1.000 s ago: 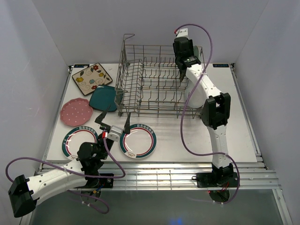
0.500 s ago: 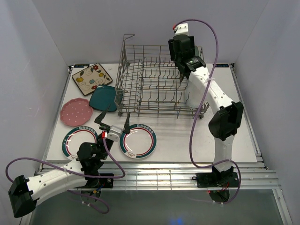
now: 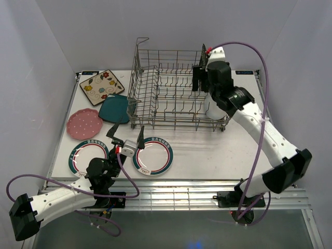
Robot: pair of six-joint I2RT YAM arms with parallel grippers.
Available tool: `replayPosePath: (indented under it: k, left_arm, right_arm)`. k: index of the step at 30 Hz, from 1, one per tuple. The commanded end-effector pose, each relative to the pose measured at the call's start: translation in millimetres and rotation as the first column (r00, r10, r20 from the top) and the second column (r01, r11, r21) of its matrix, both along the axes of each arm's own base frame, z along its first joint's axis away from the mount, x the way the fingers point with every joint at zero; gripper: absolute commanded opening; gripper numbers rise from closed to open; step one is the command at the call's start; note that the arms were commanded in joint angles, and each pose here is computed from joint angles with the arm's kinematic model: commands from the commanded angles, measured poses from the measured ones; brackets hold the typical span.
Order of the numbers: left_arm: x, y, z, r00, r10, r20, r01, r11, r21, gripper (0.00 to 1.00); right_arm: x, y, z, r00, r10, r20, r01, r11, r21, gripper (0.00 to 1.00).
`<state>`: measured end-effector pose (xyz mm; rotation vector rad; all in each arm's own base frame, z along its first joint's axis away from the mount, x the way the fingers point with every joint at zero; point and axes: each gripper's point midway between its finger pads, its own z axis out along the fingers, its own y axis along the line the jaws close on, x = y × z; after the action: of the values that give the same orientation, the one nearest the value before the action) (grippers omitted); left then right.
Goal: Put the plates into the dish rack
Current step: Insert the plate into the dish rack.
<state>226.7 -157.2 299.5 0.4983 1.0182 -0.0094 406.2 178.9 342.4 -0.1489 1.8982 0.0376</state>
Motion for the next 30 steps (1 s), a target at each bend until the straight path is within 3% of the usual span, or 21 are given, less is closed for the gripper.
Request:
replayPosePath:
  k: [1, 7, 19, 30]
  left_arm:
    - [-1.0, 0.1, -1.6, 1.000, -0.003, 0.006, 0.003, 1.000, 0.016, 0.98]
    - [-1.9, 2.1, -5.6, 1.000, 0.004, 0.014, -0.005, 0.999, 0.043, 0.98]
    - [-3.5, 1.3, -7.7, 1.000, -0.005, 0.021, 0.003, 0.998, 0.064, 0.98]
    - [-2.0, 1.3, -7.7, 1.000, 0.006, 0.020, -0.008, 0.997, 0.074, 0.98]
  right_arm:
    - [-39.1, 12.3, 12.1, 0.995, 0.098, 0.033, -0.102, 0.983, 0.155, 0.90]
    - [-97.5, 25.3, -16.6, 0.979, 0.201, -0.011, -0.193, 0.952, 0.239, 0.90]
    - [-173.3, 59.7, -93.8, 0.916, 0.384, -0.113, -0.322, 0.875, 0.362, 0.93]
    - [-213.4, 89.6, -164.7, 0.876, 0.448, -0.177, -0.287, 0.781, 0.554, 0.96]
